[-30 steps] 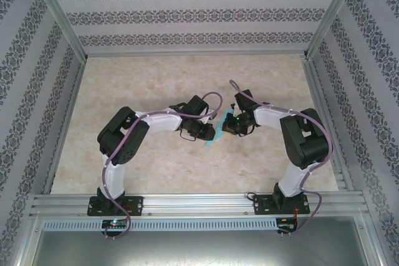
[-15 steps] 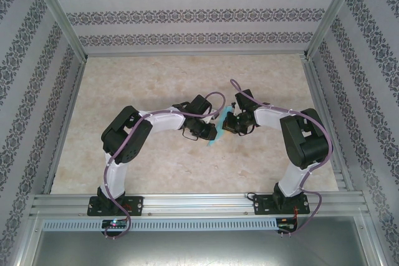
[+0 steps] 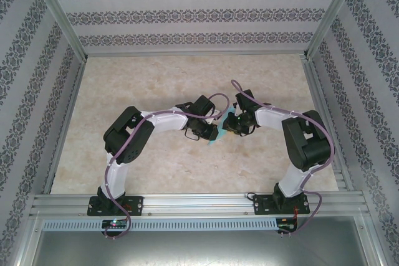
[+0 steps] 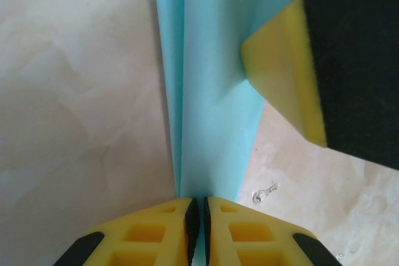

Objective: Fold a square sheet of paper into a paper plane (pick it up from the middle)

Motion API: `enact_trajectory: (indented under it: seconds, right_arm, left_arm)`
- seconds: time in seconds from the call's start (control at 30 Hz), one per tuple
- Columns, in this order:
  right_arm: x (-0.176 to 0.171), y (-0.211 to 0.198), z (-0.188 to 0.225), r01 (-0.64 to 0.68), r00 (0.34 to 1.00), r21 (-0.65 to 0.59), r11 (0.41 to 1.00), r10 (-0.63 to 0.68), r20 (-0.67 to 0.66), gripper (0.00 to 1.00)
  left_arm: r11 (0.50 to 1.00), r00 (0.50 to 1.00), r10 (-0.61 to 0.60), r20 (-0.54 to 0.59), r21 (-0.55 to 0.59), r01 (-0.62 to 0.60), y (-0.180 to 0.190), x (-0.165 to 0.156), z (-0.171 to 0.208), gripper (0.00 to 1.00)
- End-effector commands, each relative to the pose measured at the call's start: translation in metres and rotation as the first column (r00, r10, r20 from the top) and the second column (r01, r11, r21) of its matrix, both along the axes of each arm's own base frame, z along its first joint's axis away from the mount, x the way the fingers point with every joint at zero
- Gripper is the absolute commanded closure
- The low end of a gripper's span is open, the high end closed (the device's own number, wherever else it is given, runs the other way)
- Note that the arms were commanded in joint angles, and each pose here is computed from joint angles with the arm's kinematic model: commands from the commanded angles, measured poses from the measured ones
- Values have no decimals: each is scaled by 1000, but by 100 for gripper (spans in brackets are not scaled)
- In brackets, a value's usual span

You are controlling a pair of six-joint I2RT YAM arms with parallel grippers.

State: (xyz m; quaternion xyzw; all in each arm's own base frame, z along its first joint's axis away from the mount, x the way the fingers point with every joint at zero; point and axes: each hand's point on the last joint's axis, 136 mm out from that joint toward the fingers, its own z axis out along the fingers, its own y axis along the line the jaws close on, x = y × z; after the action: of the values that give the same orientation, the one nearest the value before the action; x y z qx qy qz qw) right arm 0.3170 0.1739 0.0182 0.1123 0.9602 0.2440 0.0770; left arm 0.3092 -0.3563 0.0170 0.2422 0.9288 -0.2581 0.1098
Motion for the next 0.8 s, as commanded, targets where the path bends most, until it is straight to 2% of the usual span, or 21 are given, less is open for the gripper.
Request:
enact_trajectory:
  seconds: [0.0,0.23,0.33,0.5,0.63,0.77]
  right_arm:
    - [-15,-21,-2,32,999,-76,997,-36,-39,78]
    - [-25,-27,15,48,999,-49,998,-49,-23,74]
    - [-23,-17,27,62,998,46,997,-63,11,75]
    - [-6,16,46,78,994,252,964,-95,57,88]
    - [6,34,44,92,992,336,937,-116,51,94]
    - [15,35,33,117,989,352,929,-141,42,98]
  left_arm:
    - [971,998,8,-70,238,9,45,-24,-69,83]
    - [968,998,1,-63,252,15,47,-24,-71,83]
    - [969,998,-1,-64,248,17,47,-25,-71,83]
    - [968,998,-7,-63,248,23,47,-26,-71,83]
    - [970,998,-8,-56,244,22,47,-26,-69,83]
    - [971,999,-11,-53,237,23,47,-27,-67,83]
